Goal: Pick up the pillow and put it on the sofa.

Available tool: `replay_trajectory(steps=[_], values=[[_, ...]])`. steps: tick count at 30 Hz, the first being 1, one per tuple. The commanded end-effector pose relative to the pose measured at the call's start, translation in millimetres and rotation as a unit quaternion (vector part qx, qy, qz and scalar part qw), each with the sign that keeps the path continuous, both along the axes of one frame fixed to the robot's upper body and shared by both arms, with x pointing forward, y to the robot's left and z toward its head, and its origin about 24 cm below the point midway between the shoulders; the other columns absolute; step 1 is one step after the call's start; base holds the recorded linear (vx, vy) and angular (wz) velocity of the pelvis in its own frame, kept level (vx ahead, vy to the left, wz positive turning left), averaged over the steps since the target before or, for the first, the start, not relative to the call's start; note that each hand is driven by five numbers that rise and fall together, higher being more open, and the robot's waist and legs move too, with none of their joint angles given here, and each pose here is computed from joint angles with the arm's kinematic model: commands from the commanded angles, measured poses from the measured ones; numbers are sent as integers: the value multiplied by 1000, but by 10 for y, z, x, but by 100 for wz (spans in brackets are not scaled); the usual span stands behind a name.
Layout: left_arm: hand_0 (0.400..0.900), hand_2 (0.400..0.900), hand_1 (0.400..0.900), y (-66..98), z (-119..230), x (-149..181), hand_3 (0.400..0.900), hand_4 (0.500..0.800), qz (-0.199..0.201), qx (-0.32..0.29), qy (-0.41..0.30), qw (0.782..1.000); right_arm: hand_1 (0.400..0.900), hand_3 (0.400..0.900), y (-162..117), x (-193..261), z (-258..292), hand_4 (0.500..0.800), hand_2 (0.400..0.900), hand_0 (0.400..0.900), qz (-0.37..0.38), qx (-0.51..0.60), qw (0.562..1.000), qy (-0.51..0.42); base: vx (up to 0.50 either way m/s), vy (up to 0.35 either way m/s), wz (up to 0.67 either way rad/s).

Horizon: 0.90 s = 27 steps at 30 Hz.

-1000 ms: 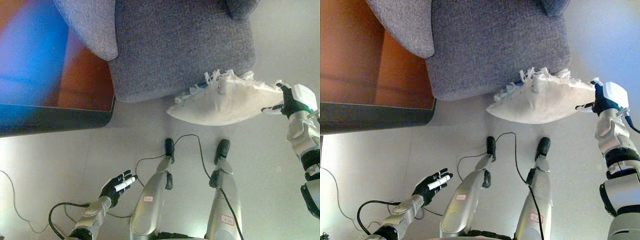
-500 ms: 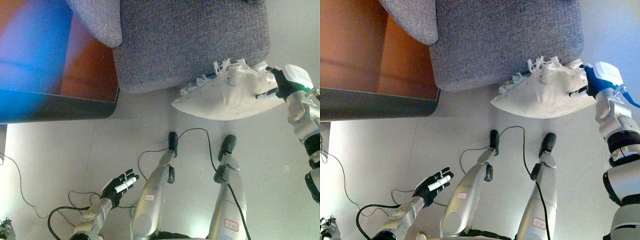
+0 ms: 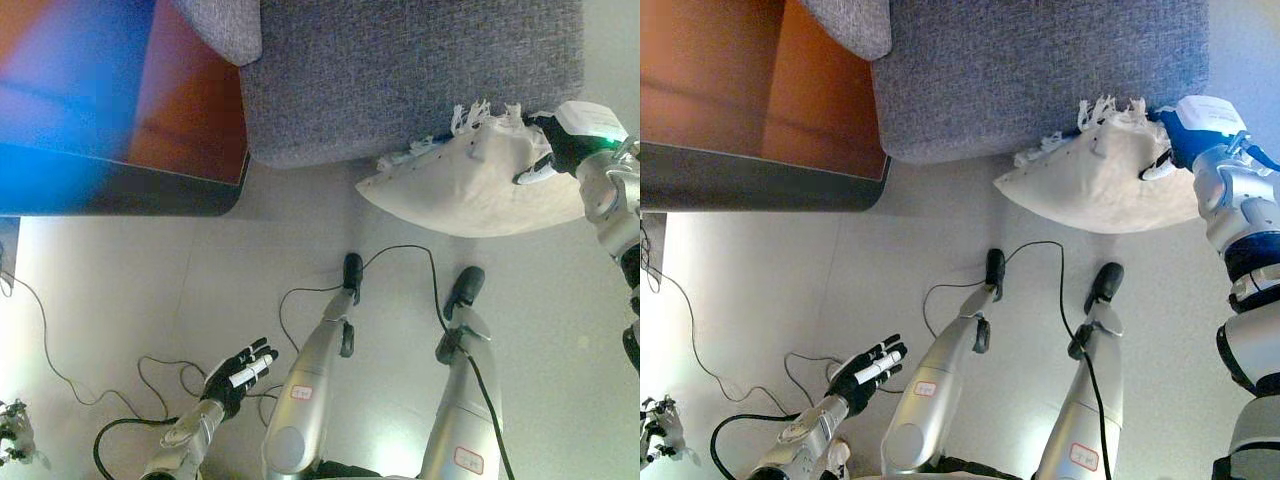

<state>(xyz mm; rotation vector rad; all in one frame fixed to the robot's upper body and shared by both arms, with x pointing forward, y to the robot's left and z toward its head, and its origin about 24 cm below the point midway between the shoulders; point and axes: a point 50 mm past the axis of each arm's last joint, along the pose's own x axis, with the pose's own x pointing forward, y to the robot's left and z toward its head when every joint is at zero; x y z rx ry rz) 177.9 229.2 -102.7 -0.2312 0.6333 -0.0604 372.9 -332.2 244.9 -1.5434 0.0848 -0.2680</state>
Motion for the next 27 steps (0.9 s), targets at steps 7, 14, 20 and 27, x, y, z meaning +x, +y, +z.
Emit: replay_trajectory(steps=[7,14,20,27], values=[[900,900,900,392,-54,-494,900,800,42,42,38,998,900,900,55,-118,823,800,900,900,32,23,995,-96,3,-2,2],[900,900,900,401,-52,-528,900,800,44,44,33,998,400,400,-21,-145,778,500,400,400,40,104,990,-89,2,4,-1],[900,900,900,402,-50,-550,900,800,43,45,30,998,400,400,-91,-181,772,500,400,400,42,116,988,-96,-3,-1,-4],[900,900,900,413,-36,-533,900,800,41,50,27,998,400,400,-105,-193,689,500,400,400,56,122,987,-85,-7,-5,-6]])
